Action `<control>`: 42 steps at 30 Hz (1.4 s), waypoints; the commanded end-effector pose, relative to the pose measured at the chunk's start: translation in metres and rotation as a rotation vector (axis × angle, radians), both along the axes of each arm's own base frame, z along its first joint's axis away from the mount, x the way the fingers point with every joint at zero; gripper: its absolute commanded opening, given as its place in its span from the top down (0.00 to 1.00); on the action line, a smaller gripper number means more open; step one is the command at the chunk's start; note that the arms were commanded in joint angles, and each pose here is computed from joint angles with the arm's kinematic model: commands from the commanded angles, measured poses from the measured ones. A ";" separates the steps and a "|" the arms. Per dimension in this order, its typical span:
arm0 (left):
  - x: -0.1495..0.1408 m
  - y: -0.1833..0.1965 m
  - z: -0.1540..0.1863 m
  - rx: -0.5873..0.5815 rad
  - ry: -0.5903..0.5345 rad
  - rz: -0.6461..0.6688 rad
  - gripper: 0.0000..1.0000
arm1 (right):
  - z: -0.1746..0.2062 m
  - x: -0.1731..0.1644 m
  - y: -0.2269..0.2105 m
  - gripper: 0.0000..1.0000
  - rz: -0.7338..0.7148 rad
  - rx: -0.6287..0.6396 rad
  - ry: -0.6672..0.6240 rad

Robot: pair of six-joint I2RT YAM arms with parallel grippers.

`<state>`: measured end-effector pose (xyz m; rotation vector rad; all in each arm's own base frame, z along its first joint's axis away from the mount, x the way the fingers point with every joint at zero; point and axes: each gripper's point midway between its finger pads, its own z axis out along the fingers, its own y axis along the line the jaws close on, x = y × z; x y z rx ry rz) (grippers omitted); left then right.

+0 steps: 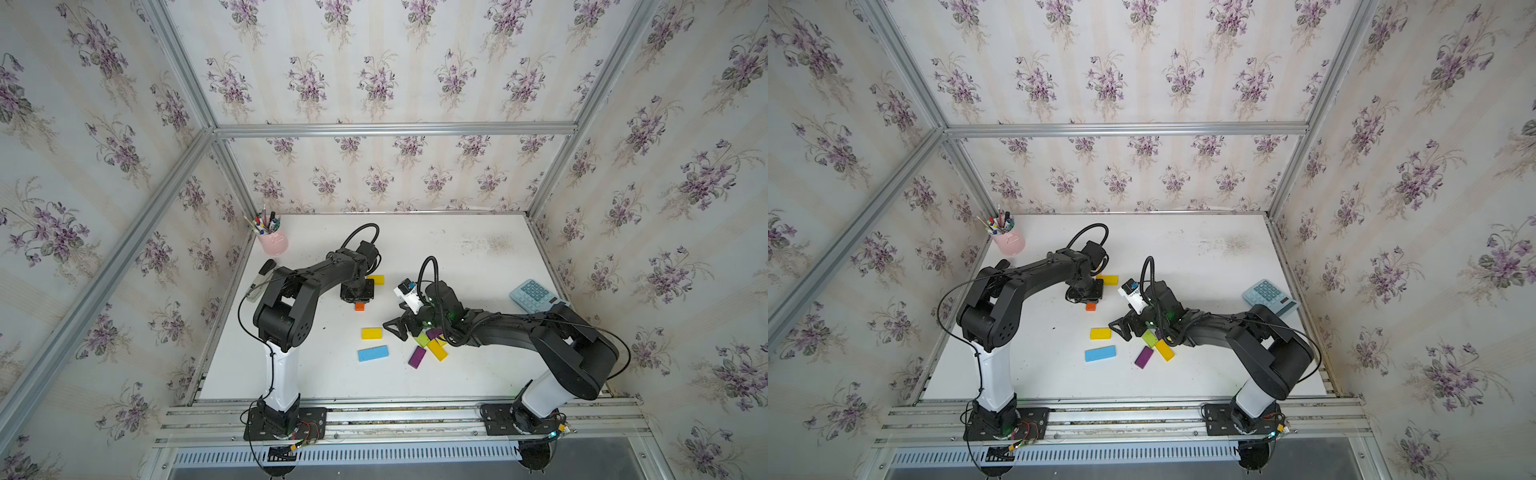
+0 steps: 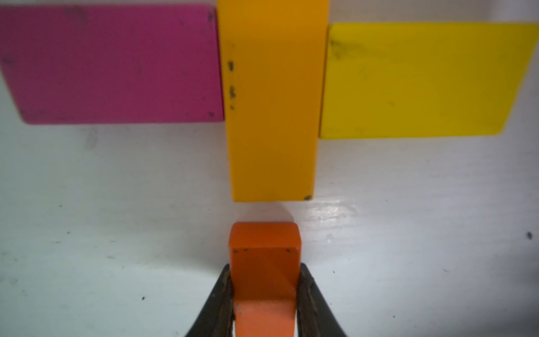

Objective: Assemble the letter t with building blocks
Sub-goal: Assemble the building block at the center of the board.

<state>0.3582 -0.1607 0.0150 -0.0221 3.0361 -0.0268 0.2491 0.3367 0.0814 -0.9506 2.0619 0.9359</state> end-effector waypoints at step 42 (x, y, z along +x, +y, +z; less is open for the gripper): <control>0.015 0.001 0.003 0.053 -0.023 -0.003 0.68 | 0.002 0.001 0.002 0.00 0.011 0.016 0.006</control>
